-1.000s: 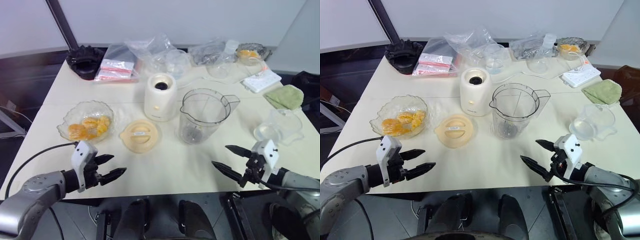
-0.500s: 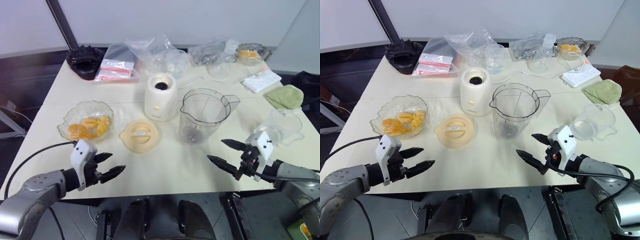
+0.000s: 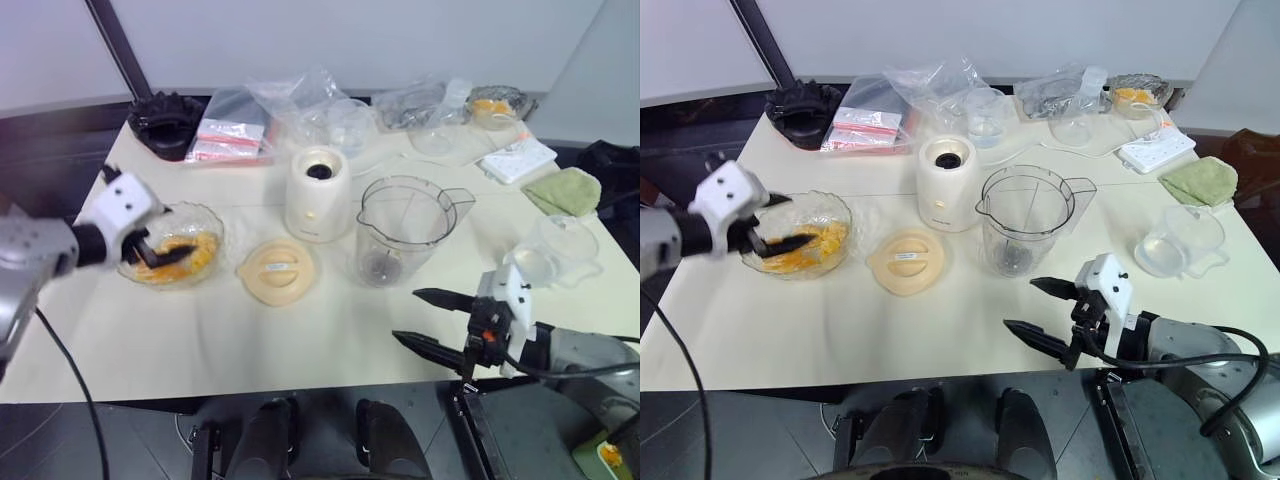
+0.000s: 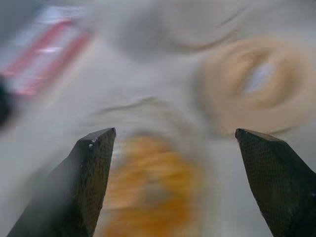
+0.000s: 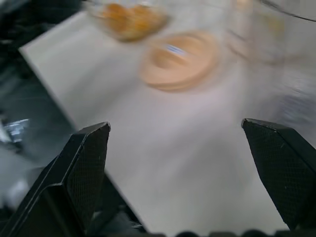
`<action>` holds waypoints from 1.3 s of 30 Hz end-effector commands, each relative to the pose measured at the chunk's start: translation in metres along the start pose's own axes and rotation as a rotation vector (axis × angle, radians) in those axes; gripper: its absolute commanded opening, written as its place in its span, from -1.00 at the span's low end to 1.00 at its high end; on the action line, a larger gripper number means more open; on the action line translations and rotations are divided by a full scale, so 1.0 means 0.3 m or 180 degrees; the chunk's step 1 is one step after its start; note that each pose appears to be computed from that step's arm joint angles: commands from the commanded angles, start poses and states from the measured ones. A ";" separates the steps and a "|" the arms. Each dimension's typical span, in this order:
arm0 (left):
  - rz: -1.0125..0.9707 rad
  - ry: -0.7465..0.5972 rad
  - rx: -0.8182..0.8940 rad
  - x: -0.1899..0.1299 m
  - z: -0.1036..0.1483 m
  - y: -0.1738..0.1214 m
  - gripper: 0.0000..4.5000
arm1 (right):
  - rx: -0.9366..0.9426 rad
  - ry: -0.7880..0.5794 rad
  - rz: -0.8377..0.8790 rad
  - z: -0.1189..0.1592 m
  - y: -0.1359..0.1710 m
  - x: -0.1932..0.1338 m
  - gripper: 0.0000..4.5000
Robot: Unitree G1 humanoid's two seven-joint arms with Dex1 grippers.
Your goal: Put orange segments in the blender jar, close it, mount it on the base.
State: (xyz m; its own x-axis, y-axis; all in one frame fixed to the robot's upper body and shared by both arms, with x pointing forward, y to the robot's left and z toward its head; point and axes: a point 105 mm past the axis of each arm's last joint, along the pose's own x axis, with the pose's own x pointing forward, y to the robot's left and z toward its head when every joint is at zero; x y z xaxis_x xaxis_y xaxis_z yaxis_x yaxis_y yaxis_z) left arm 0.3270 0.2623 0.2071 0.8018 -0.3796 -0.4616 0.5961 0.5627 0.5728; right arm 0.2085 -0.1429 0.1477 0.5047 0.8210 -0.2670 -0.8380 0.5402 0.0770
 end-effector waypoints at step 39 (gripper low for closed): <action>-0.0094 0.1574 -0.0084 0.384 -0.296 0.024 0.80 | -0.0204 -0.0057 -0.0363 0.029 0.043 0.048 0.98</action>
State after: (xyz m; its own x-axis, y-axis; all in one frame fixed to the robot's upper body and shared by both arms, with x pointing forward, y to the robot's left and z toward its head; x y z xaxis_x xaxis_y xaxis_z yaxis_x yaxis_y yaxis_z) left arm 0.4242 0.2811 0.1069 0.6717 -0.0265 -0.7404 0.6366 0.5318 0.5585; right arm 0.2102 -0.1257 0.1420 0.6016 0.7477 -0.2811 -0.7744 0.6322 0.0243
